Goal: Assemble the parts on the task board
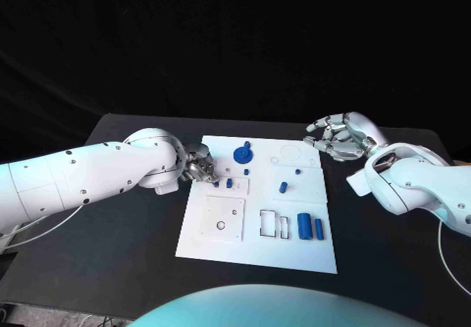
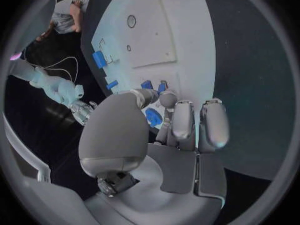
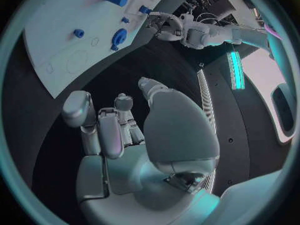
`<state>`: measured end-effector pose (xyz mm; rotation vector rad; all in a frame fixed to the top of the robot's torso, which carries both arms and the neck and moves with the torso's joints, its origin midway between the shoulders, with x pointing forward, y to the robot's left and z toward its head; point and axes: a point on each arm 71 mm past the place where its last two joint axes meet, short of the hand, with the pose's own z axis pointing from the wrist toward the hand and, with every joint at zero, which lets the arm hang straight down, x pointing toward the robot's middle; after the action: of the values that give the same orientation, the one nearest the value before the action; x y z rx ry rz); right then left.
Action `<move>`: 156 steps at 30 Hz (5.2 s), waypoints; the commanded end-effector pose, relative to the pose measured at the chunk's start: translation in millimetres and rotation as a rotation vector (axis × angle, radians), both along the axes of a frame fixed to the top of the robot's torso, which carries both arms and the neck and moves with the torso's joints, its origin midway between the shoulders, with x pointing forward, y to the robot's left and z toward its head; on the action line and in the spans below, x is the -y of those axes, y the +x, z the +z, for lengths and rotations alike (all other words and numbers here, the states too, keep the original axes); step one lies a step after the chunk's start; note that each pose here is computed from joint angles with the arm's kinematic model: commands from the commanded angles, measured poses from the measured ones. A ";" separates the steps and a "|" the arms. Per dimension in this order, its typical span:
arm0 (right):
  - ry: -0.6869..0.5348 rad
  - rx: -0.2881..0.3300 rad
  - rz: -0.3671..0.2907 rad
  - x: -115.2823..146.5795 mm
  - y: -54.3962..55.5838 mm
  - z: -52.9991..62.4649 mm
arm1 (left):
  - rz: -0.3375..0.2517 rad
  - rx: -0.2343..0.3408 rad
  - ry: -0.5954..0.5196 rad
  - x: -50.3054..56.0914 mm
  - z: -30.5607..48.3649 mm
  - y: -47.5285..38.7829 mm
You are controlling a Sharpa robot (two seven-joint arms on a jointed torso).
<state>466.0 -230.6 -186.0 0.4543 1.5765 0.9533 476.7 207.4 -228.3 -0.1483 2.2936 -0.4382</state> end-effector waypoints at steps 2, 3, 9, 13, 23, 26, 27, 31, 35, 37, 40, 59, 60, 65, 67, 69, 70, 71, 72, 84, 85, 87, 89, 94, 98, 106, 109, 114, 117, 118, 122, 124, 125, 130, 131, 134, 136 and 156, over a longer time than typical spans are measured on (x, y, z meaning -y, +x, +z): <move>-0.007 -0.001 0.018 -1.7 -0.7 -0.7 | -0.025 -0.019 0.021 2.3 -1.5 -1.4; -0.007 -0.002 0.018 -1.7 -0.7 -0.7 | -0.026 -0.020 0.022 2.3 -1.5 -1.3; -0.007 -0.002 0.018 -1.7 -0.8 -0.8 | -0.025 -0.023 0.025 2.2 -2.4 -0.7; -0.007 -0.002 0.017 -1.4 -0.8 -0.9 | -0.026 -0.024 0.026 2.4 -2.8 -0.4; -0.007 -0.002 0.017 -1.4 -0.8 -0.9 | -0.029 -0.029 0.030 3.2 -3.5 -0.1; -0.007 -0.002 0.018 -1.4 -0.9 -1.0 | -0.031 -0.031 0.031 4.1 -4.0 0.1; -0.007 -0.002 0.018 -1.4 -0.9 -1.0 | -0.032 -0.032 0.032 4.4 -4.1 0.1; -0.007 -0.002 0.017 -1.3 -1.0 -1.0 | -0.036 -0.038 0.034 5.9 -5.5 0.0; -0.007 -0.002 0.017 -1.2 -1.0 -1.0 | -0.038 -0.046 0.034 6.8 -7.0 0.0; -0.007 -0.002 0.017 -1.0 -1.0 -1.0 | -0.038 -0.051 0.033 7.1 -7.7 -0.1; -0.007 -0.003 0.017 -0.7 -1.1 -1.1 | -0.040 -0.057 0.032 7.7 -8.3 -0.1; -0.006 -0.004 0.015 0.0 -0.9 -1.5 | -0.047 -0.083 0.032 7.9 -10.2 -0.3; -0.006 -0.004 0.015 0.0 -0.9 -1.5 | -0.045 -0.083 0.031 8.0 -10.2 -0.2; -0.006 -0.004 0.015 0.0 -0.8 -1.6 | -0.036 -0.079 0.028 7.2 -10.3 1.2; -0.005 -0.004 0.014 0.0 -0.8 -1.6 | -0.033 -0.077 0.028 6.7 -10.4 1.8; -0.005 -0.004 0.014 0.0 -0.8 -1.5 | -0.031 -0.077 0.029 6.3 -10.6 2.2; -0.005 -0.004 0.014 0.0 -0.9 -1.5 | -0.030 -0.077 0.029 6.0 -10.6 2.4; -0.005 -0.004 0.014 0.1 -0.9 -1.5 | -0.029 -0.077 0.029 5.8 -10.7 2.6; -0.005 -0.003 0.014 0.1 -0.9 -1.5 | -0.028 -0.076 0.029 5.6 -10.7 2.8; -0.004 -0.002 0.012 0.8 -1.2 -1.3 | -0.020 -0.075 0.033 3.9 -11.3 4.7; -0.004 -0.002 0.011 0.9 -1.3 -1.3 | -0.019 -0.075 0.033 3.7 -11.3 4.8; -0.004 -0.002 0.011 1.1 -1.3 -1.2 | -0.017 -0.075 0.034 3.1 -11.4 5.2; -0.004 -0.002 0.010 1.3 -1.4 -1.2 | -0.015 -0.074 0.035 2.6 -11.4 5.4; -0.004 -0.002 0.010 1.6 -1.5 -1.1 | -0.009 -0.068 0.034 1.3 -11.0 5.8; -0.004 -0.001 0.010 1.7 -1.6 -1.1 | -0.003 -0.062 0.029 0.3 -10.2 5.6; -0.004 0.000 0.009 2.2 -1.5 -1.0 | 0.014 -0.045 0.004 0.2 -7.7 5.3; -0.004 0.000 0.009 2.2 -1.5 -1.0 | 0.024 -0.036 -0.006 -0.1 -6.2 5.9; -0.004 0.000 0.008 2.4 -1.3 -1.1 | 0.042 -0.023 -0.029 -1.4 -2.4 7.0; -0.005 0.000 0.008 2.5 -1.1 -1.2 | 0.061 -0.004 -0.052 -2.8 2.1 8.1; -0.005 0.000 0.007 2.6 -1.1 -1.2 | 0.068 0.002 -0.061 -3.4 3.5 8.5; -0.005 0.000 0.007 2.7 -0.9 -1.3 | 0.101 0.039 -0.124 -5.2 12.0 10.6; -0.005 0.000 0.006 2.6 -0.9 -1.4 | 0.109 0.061 -0.166 -4.5 15.8 11.5; -0.005 0.000 0.006 2.6 -0.9 -1.4 | 0.109 0.068 -0.180 -4.0 16.8 11.8; -0.005 0.001 0.006 2.8 -0.9 -1.4 | 0.072 0.156 -0.303 5.8 25.8 14.2; -0.005 0.001 0.006 2.8 -0.9 -1.4 | 0.054 0.183 -0.329 9.0 27.7 14.4; -0.005 0.001 0.006 2.8 -0.9 -1.4 | -0.024 0.281 -0.383 20.1 32.5 14.4; -0.005 0.001 0.006 2.8 -1.0 -1.5 | -0.083 0.343 -0.398 27.0 34.4 13.8; -0.006 -0.007 0.010 2.1 -1.7 -2.6 | -0.430 0.513 -0.173 70.1 13.5 12.6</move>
<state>465.0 -234.3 -188.2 0.4607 1.5797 0.9468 490.6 140.5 -211.8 0.2344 1.7558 -0.8482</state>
